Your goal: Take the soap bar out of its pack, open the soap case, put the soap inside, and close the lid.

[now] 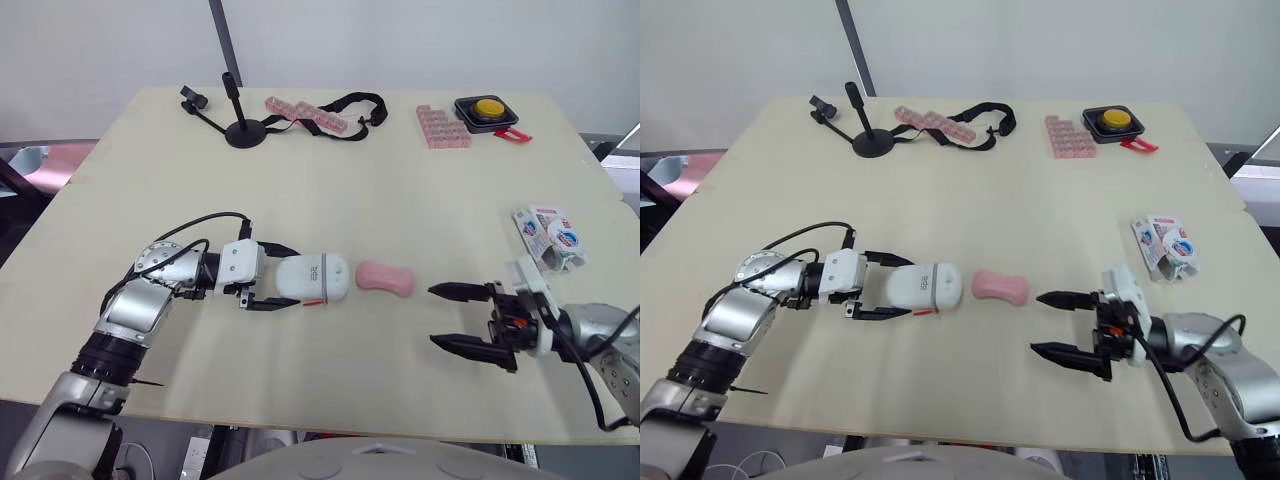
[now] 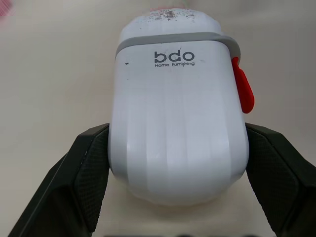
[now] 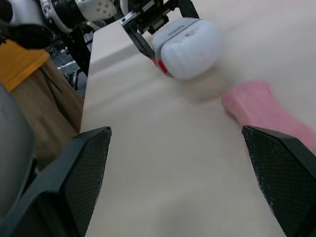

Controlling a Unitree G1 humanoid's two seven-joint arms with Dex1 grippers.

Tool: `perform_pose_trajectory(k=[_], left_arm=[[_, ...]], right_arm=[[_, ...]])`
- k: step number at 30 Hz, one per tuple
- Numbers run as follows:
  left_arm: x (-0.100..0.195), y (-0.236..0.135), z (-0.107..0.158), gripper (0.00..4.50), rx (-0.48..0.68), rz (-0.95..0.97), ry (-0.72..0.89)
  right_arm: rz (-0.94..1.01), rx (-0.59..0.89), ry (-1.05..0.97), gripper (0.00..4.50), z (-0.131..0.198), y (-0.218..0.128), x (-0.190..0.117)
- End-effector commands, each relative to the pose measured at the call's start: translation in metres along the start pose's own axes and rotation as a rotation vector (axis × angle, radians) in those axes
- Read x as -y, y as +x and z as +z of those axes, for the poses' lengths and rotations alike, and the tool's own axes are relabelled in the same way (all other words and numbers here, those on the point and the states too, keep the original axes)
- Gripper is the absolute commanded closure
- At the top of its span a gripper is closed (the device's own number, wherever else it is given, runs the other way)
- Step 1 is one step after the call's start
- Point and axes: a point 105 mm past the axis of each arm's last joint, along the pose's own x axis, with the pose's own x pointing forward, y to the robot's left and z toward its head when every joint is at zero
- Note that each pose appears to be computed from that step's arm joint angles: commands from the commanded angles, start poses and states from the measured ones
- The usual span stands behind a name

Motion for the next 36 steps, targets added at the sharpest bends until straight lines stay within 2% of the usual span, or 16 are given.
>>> perform_pose_trajectory(k=[1,8,13,19,32,36], left_arm=[[-0.003,0.001,0.026,1.04,0.071,0.078,0.137],[-0.004,0.017,0.035,1.04,0.088,0.155,0.279],[-0.003,0.021,0.038,1.04,0.088,0.156,0.377],[0.0,0.023,0.042,1.04,0.105,0.144,0.445],[0.0,0.028,0.04,1.04,0.114,0.148,0.422],[0.0,0.029,0.041,1.04,0.118,0.145,0.422]], right_arm=[[-0.032,0.038,0.008,0.0,0.023,0.019,0.0],[-0.036,-0.059,0.252,0.0,0.034,0.047,0.003],[0.011,-0.048,0.436,0.0,0.037,0.053,-0.003],[-0.006,-0.039,0.523,0.0,0.036,0.058,0.003],[-0.019,-0.009,0.565,0.0,0.04,0.064,0.007],[-0.019,-0.001,0.567,1.11,0.041,0.067,0.007]])
